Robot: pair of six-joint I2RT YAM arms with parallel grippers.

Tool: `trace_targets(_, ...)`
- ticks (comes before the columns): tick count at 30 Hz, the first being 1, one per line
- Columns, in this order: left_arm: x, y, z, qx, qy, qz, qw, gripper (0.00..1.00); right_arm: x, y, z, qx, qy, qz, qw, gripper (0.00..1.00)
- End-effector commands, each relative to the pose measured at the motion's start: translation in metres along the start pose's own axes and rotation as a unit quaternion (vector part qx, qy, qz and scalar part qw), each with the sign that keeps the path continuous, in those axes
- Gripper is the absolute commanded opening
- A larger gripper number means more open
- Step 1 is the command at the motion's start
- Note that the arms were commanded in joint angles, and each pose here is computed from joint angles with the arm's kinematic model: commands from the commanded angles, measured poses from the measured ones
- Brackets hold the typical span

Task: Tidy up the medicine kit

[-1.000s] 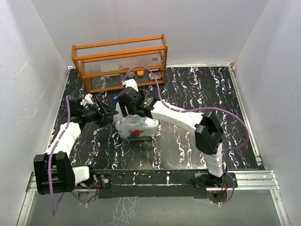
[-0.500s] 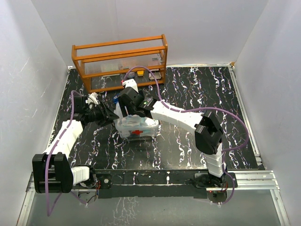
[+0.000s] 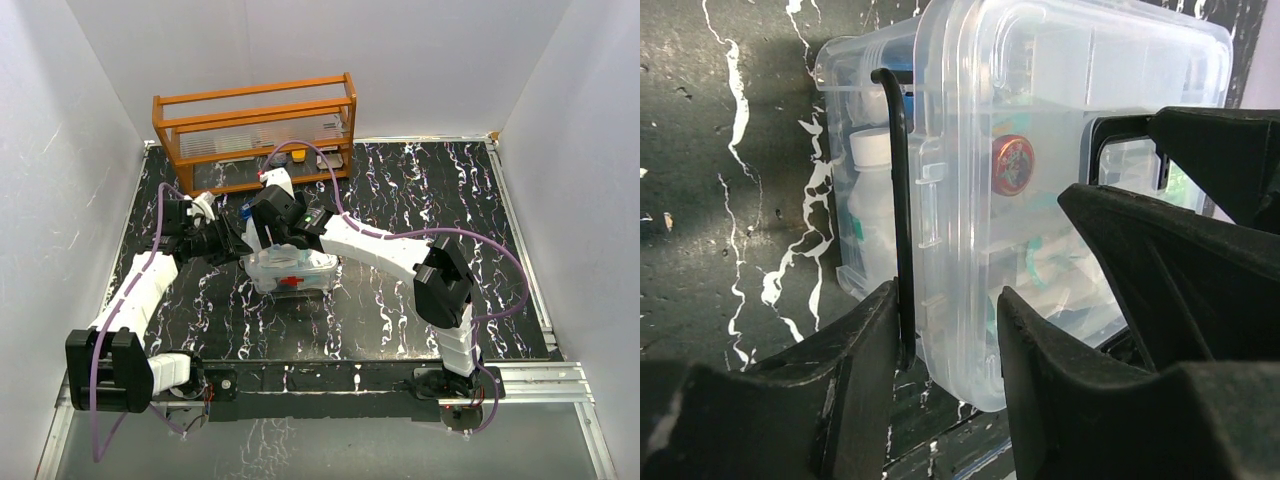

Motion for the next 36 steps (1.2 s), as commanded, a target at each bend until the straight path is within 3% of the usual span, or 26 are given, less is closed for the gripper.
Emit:
trace_targets(1,-0.004,-0.006,0.012,0.071,0.04,-0.002,0.997,0.33,-0.043,0.027,0.003,-0.002,-0.012,0.081,0.997,0.69)
trace_targets(13,-0.006,0.001,0.021,0.134,0.067,0.017,0.989,0.51,-0.043,0.027,0.004,0.0,-0.011,0.08,0.997,0.68)
trace_targets(29,-0.005,0.002,0.012,0.143,0.099,0.012,0.985,0.22,-0.044,0.03,0.005,0.001,-0.009,0.083,0.996,0.68)
trace_targets(36,-0.004,0.002,0.001,0.118,0.099,0.014,0.988,0.21,-0.035,0.023,0.004,0.007,-0.001,0.072,0.997,0.68)
Point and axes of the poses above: each gripper's point midway between its finger pads, its own y axis out along the fingers, its own z axis along the line the jaws close on, x = y × z, the point moved 7 cm from there along -y, back along the fingers, and after that the axes turned 9 degrees about -y, right-handed, at the moved point
